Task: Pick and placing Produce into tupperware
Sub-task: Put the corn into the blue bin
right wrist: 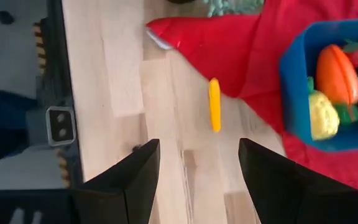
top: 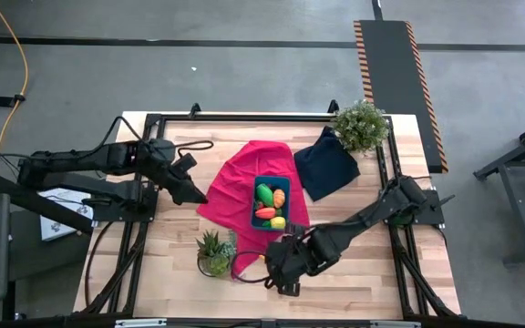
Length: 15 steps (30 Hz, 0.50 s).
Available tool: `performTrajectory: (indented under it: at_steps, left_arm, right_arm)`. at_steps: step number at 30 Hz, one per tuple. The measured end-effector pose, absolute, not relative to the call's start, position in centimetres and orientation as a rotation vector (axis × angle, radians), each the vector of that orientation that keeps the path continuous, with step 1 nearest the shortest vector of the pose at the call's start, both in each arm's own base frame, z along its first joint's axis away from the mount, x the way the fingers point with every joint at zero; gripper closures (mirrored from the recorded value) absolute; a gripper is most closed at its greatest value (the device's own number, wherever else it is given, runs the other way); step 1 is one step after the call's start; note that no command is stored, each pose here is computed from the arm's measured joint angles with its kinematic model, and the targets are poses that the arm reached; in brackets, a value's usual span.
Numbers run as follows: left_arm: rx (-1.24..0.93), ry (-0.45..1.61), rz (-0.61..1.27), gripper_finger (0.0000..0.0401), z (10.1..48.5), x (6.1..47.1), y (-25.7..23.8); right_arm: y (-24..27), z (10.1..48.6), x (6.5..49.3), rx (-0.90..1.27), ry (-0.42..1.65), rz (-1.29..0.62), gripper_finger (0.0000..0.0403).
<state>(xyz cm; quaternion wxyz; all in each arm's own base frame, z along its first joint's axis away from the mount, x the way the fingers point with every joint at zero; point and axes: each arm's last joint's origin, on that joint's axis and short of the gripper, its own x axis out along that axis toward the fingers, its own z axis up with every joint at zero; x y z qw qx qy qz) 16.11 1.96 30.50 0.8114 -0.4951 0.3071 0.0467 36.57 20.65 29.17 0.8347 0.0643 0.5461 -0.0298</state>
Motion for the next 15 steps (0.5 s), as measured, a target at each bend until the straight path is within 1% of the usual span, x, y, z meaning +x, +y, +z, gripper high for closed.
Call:
performTrajectory:
  at_steps: [5,11,15]
  left_arm:
    - [-1.074,0.653,0.091,0.0208,30.7,16.4,0.6]
    - [-1.036,0.652,0.070,0.0208,30.8,16.6,-0.9]
    - [-1.007,0.662,0.055,0.0208,30.8,16.5,-1.7]
  right_arm:
    - [21.5,26.5,38.0,0.048,1.169,-0.026,0.0192]
    - [22.0,23.4,39.0,-0.109,1.178,-0.073,0.0192]
    - [21.7,21.7,40.2,-0.094,1.206,-0.045,0.0192]
